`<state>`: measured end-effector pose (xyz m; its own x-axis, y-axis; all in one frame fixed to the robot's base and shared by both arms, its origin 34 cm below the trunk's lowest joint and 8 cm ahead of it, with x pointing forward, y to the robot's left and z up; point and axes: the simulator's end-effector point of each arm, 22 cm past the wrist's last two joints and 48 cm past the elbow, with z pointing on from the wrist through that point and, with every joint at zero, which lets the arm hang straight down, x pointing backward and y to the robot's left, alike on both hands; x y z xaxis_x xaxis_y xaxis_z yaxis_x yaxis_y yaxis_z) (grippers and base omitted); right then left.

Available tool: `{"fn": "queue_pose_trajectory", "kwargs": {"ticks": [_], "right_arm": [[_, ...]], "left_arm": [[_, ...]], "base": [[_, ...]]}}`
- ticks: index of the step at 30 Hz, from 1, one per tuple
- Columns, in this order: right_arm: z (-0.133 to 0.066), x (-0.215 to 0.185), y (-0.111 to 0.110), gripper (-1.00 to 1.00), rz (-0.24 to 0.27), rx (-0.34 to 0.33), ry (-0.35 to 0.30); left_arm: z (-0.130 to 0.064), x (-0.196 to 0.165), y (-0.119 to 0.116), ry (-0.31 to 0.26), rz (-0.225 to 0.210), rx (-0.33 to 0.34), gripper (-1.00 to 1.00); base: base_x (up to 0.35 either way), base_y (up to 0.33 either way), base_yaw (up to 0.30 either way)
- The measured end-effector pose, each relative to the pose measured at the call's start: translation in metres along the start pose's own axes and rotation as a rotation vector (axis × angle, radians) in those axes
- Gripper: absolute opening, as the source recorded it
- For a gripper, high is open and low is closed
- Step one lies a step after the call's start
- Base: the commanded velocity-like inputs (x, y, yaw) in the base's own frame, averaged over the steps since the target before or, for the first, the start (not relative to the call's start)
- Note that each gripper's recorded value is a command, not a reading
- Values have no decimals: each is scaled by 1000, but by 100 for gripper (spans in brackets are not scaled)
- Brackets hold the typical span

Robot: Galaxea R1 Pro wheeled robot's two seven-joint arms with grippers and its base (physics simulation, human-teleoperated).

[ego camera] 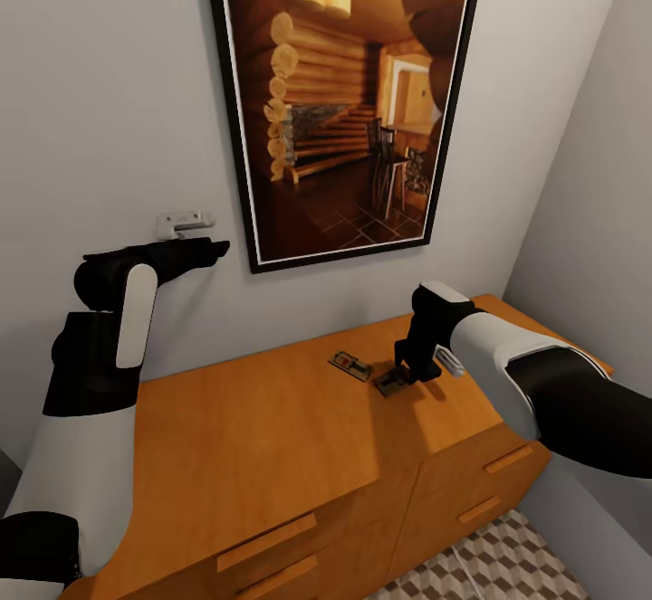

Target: Take the four mousetraps from the cabinet in the bathroom and place them on the bathroom floor. Make sure all four end up on the same floor surface, and ensure that at least two of them are either under or directly next to the same bathroom sink.

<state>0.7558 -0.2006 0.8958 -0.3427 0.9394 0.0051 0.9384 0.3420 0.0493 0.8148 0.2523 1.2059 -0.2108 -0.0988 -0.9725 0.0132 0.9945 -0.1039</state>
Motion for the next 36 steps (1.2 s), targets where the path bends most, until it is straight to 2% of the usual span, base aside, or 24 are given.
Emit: {"fn": "queue_pose_trajectory", "kwargs": {"ticks": [21, 26, 36], "right_arm": [[0, 0, 1, -100, 2, -4, -2], [0, 1, 0, -100, -11, -8, -14], [-4, 4, -11, -100, 3, 24, 8]], "left_arm": [[0, -1, 0, 1, -1, 1, 100], [-2, -8, -1, 2, -1, 1, 100], [-5, -21, -3, 2, -1, 2, 100]], "base": [[0, 0, 0], [0, 0, 0], [0, 0, 0]]}}
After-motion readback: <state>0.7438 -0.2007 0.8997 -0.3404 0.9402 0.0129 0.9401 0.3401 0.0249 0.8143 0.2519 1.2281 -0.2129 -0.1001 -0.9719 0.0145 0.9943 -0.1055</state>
